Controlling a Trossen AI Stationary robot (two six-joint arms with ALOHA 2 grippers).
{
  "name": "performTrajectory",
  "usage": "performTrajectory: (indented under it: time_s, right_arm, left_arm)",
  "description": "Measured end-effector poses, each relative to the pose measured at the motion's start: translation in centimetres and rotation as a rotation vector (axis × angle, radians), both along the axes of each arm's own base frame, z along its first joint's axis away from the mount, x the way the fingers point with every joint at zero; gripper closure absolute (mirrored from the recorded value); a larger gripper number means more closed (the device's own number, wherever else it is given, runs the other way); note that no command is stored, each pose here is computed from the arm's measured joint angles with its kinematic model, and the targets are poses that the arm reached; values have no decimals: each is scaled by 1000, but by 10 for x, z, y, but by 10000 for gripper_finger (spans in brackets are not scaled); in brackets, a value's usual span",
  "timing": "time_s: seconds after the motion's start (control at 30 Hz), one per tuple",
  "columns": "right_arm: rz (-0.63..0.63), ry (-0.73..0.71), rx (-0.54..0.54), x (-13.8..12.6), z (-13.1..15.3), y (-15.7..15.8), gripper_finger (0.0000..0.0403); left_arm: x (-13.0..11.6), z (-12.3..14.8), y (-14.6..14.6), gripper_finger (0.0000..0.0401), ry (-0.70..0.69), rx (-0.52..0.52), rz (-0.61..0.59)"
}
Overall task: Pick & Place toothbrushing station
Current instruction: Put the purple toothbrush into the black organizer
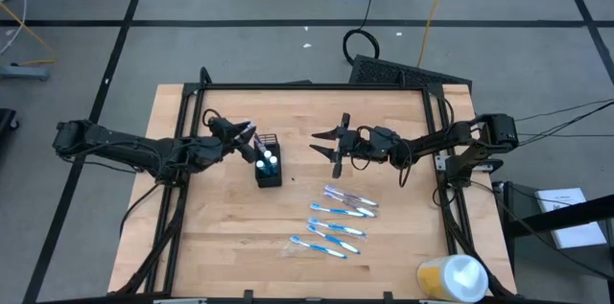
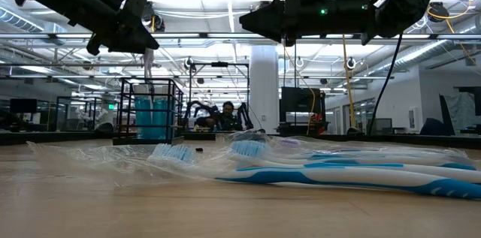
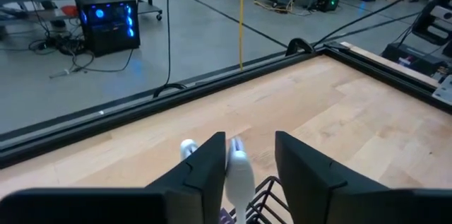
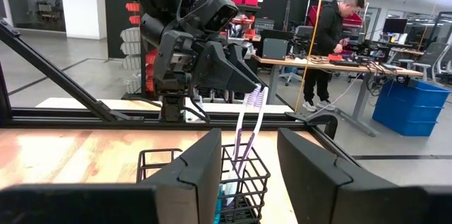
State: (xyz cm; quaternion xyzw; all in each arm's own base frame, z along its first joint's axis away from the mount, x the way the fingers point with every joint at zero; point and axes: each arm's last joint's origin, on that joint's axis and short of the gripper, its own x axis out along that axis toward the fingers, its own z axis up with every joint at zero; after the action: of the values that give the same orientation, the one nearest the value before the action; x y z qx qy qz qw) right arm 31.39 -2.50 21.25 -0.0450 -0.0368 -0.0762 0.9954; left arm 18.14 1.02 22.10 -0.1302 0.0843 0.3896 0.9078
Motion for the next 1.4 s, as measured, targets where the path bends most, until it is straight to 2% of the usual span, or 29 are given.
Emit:
performTrajectory:
  time_s: [0.27, 0.57, 0.8, 1.0, 1.2, 1.4]
  right_arm:
    - [0, 0, 0, 0, 0, 0, 273]
    - [12, 96, 6, -3, -2, 4, 273]
    - [62, 342, 49, -18, -6, 27, 273]
    - [32, 605, 115, -30, -31, 51, 264]
    - [45, 693, 164, -26, -55, 62, 245]
    - [20, 793, 222, -22, -84, 64, 242]
  left_arm:
    - [-1, 3, 0, 235, -15, 13, -6]
    - [0, 19, -1, 224, -67, 112, -65]
    - [-3, 37, -2, 224, -146, 202, -77]
    - [-3, 42, -2, 224, -167, 241, -76]
    - [-3, 42, -2, 224, -165, 238, -75]
    - [-3, 42, -2, 224, -164, 238, -75]
